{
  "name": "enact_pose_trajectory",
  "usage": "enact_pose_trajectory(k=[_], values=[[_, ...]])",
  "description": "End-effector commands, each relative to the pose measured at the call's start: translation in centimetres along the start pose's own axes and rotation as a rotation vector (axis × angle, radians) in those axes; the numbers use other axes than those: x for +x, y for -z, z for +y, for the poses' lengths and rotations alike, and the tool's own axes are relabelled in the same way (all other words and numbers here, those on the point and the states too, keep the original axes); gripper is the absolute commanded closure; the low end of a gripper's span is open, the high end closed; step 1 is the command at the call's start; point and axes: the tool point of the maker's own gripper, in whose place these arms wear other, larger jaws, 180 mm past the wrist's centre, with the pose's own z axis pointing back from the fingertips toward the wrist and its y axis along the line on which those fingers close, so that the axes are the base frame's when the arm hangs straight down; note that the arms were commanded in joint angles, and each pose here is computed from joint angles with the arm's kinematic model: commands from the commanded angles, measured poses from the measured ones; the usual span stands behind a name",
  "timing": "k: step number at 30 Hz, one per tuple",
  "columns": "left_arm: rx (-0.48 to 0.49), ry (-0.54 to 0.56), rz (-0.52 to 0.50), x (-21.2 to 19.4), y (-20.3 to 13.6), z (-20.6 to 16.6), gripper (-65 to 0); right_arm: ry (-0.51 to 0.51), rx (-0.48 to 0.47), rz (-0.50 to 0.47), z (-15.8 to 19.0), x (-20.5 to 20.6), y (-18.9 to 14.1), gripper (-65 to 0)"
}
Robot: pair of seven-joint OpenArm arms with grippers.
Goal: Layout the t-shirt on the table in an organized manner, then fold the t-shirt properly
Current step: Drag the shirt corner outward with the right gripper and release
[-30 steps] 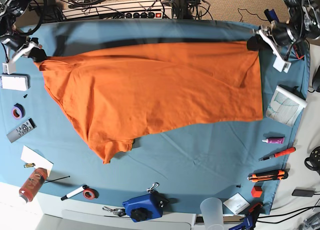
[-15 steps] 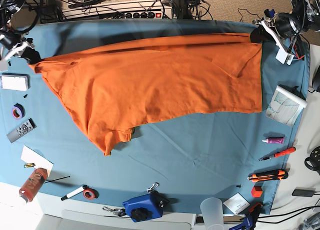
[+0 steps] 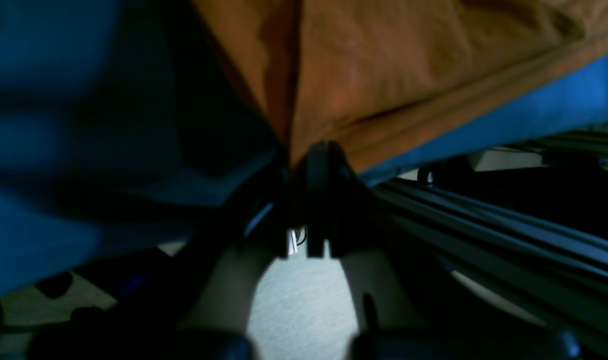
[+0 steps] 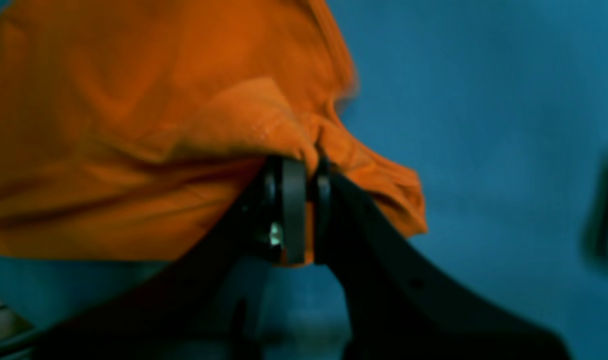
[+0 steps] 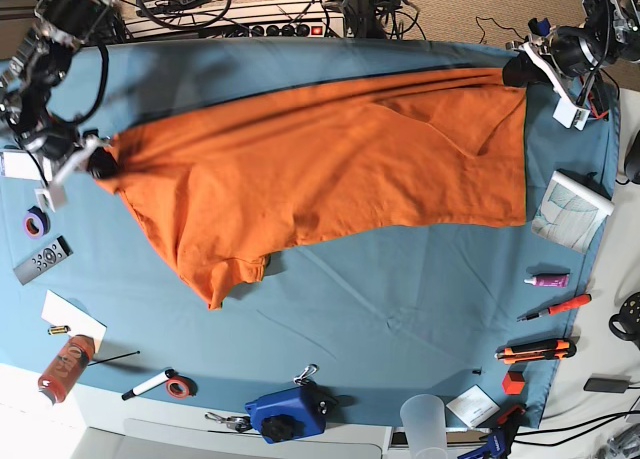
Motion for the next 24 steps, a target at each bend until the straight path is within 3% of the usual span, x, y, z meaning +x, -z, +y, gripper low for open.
enact_pose_trajectory(k=[1, 2, 5, 6, 9, 13, 17, 24], values=[[0.014, 0.025, -0.018, 0.7, -0.6, 0.3, 0.0, -0.039, -0.013, -0.063, -0.3, 2.6, -0.8, 0.0], [0.014, 0.025, -0.018, 0.7, -0.6, 0.3, 0.0, -0.049, -0.008, -0.070, -0.1, 3.2, -0.6, -1.6], [0.014, 0.025, -0.018, 0.7, -0.6, 0.3, 0.0, -0.064, -0.007, -0.094, 0.1, 4.8, -0.7, -17.1], [0.014, 0.025, -0.018, 0.7, -0.6, 0.3, 0.0, -0.068, -0.011, -0.089, -0.1, 5.0, -0.8, -19.5], [0.015, 0.025, -0.017, 0.7, -0.6, 0.3, 0.0, -0.083, -0.007, -0.076, -0.5, 5.4, -1.8, -19.7], [0.015, 0.025, -0.018, 0.7, -0.6, 0.3, 0.0, -0.061, 0.049, -0.225, -0.9, 8.5, -5.1, -19.7], [0.014, 0.025, -0.019, 0.7, -0.6, 0.3, 0.0, 0.012, -0.017, -0.331, -3.5, 9.1, -8.0, -19.7], [0.013, 0.024, -0.021, 0.7, -0.5, 0.3, 0.0, 0.128, 0.002, -0.178, -4.7, 3.7, -5.1, -19.7]])
